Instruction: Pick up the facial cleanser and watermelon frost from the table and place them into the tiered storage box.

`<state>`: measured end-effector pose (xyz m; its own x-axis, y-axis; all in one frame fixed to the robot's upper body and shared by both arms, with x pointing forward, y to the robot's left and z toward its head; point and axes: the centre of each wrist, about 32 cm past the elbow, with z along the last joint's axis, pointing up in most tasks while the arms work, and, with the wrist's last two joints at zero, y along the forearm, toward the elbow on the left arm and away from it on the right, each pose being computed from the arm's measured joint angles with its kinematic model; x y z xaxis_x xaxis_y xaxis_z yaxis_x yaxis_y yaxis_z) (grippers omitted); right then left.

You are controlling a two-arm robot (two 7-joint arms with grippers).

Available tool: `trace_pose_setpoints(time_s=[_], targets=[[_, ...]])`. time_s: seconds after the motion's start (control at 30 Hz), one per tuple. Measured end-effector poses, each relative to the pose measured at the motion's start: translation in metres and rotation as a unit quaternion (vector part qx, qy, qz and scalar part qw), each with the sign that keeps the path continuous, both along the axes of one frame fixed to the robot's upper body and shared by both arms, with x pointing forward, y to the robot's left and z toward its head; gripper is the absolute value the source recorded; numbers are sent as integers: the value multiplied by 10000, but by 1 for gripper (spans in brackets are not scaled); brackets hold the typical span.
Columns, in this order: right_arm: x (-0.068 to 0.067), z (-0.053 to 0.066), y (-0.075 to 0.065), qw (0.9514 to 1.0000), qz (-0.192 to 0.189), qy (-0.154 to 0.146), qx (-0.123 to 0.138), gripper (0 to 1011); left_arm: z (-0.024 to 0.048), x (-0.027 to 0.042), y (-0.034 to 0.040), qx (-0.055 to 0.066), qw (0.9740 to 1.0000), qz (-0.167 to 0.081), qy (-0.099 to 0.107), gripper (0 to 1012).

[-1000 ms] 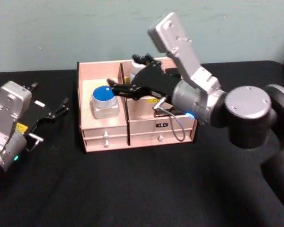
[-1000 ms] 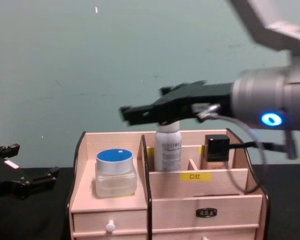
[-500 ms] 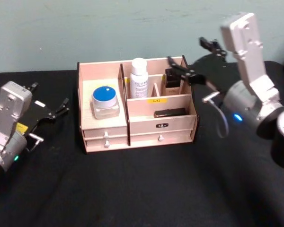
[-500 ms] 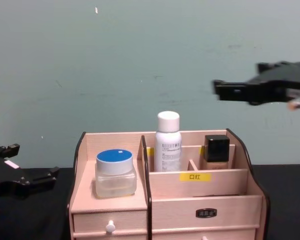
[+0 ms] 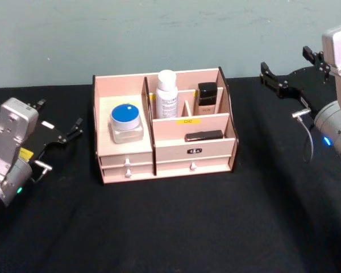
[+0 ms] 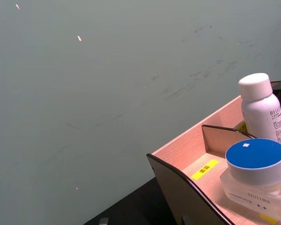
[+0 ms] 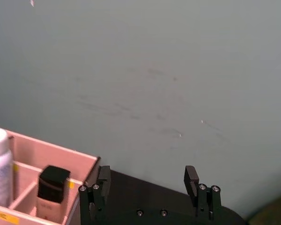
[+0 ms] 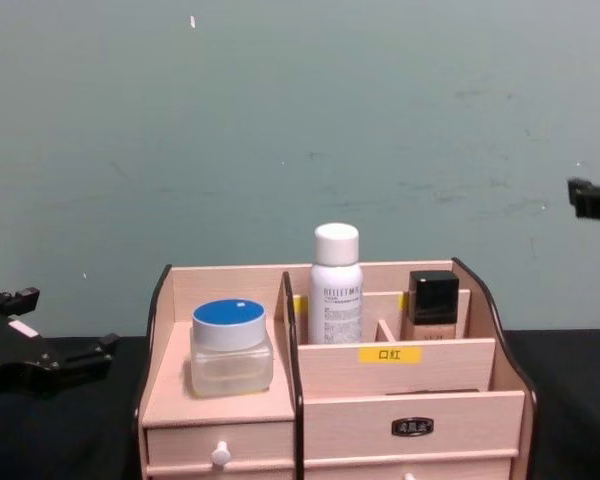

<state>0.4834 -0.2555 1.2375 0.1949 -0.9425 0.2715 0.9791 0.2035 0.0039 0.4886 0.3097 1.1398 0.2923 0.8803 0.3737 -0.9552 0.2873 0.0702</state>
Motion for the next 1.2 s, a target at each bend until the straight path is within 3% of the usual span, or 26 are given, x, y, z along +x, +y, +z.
trace_pose_setpoints(time_s=[0.5,1.2], targets=[[139,-318,-114,9989,26,463,-59,1003,0,0,0,0,10000,0,0,1010],[133,-296,-112,9990,31,432,-62,1003,0,0,0,0,10000,0,0,1010]])
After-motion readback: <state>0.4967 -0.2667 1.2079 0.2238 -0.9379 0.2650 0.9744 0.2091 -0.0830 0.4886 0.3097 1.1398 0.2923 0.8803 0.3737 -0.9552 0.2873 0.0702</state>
